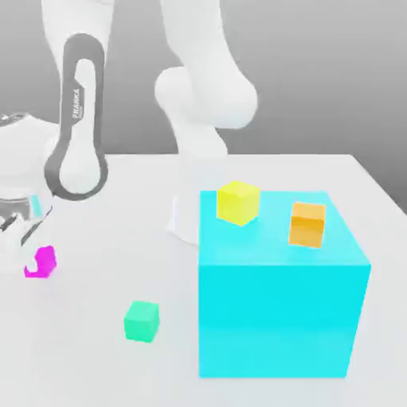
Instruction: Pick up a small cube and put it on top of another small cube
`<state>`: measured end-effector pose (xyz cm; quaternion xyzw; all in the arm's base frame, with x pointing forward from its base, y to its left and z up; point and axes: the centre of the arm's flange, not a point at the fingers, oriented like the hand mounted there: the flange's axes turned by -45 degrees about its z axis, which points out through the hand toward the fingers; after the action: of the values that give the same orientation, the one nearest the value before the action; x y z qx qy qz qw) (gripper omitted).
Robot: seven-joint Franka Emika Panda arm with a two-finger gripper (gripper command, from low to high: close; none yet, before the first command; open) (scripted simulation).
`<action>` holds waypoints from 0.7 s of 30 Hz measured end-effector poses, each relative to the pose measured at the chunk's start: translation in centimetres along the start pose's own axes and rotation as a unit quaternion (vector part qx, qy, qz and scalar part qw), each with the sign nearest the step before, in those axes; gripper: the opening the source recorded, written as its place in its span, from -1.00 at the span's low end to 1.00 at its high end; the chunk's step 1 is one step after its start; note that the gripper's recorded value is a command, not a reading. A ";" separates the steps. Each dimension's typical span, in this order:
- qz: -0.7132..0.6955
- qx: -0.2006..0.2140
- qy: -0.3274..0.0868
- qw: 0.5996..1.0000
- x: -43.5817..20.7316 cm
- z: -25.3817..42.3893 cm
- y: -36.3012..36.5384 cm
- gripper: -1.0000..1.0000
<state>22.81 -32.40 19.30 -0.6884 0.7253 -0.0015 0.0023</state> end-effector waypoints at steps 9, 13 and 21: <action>-0.128 0.018 -0.013 0.992 -16.2 -12.3 -15.5 -1.00; -0.186 0.017 -0.016 0.982 -26.2 -17.4 -17.8 -1.00; -0.298 0.001 -0.005 0.955 -45.9 -23.7 -13.8 -1.00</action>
<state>38.82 12.68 43.17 -0.8731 0.4874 0.0003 0.0056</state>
